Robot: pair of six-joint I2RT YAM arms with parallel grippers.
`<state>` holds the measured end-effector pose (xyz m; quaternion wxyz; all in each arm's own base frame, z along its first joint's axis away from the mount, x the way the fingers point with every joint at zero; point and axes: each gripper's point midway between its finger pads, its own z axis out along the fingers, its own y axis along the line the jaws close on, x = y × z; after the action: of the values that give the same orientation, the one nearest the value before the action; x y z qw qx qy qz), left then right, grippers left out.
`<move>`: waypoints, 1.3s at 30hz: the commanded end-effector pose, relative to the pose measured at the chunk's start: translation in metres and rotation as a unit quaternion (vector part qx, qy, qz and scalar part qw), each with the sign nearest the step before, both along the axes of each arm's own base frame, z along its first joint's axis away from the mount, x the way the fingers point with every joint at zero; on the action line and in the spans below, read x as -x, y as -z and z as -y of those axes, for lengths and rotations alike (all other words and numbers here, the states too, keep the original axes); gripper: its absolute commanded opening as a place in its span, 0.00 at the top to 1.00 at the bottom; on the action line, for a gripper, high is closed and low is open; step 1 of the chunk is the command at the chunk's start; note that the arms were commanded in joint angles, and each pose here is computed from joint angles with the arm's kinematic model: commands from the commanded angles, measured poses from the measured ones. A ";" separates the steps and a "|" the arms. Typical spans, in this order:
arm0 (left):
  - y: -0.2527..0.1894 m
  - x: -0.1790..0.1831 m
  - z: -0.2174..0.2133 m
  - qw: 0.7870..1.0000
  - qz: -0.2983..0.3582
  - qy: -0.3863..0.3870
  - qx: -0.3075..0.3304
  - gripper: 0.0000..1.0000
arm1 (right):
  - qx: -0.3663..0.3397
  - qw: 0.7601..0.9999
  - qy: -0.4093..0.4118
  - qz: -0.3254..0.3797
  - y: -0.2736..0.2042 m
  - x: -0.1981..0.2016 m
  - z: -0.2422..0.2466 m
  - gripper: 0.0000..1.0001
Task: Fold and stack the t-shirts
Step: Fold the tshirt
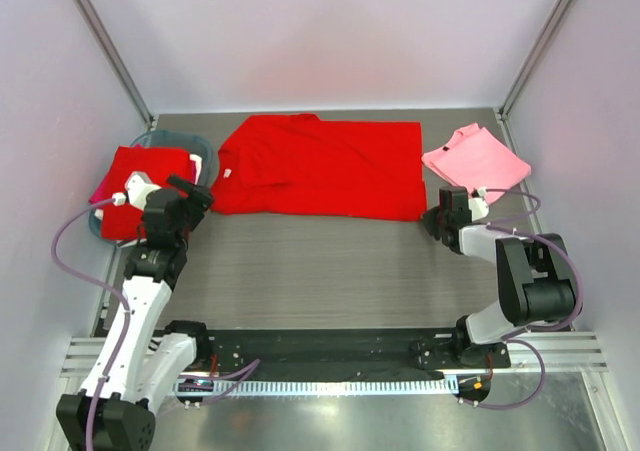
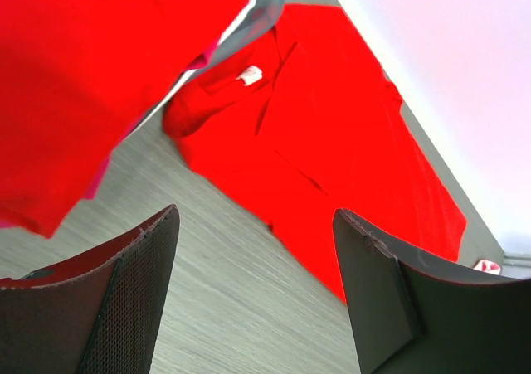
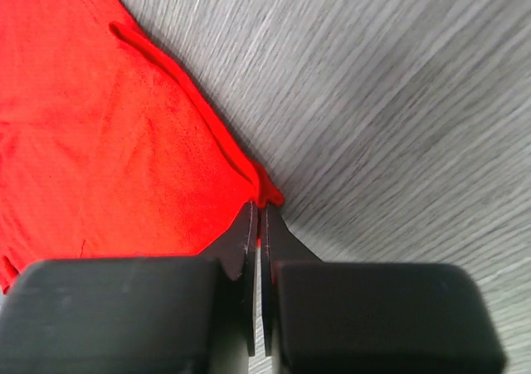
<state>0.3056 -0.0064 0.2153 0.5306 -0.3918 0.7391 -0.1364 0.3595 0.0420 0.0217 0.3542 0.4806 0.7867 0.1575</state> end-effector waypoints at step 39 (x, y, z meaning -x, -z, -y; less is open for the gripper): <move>0.128 -0.043 0.069 0.997 -0.033 0.017 0.067 0.44 | 0.102 0.990 -0.096 0.001 -0.007 0.048 0.051 0.99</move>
<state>0.3401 -0.0803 0.0816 0.4440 -0.4130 0.7754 -0.1762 0.3072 -0.0072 0.0192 0.3589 0.3685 0.8512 0.1046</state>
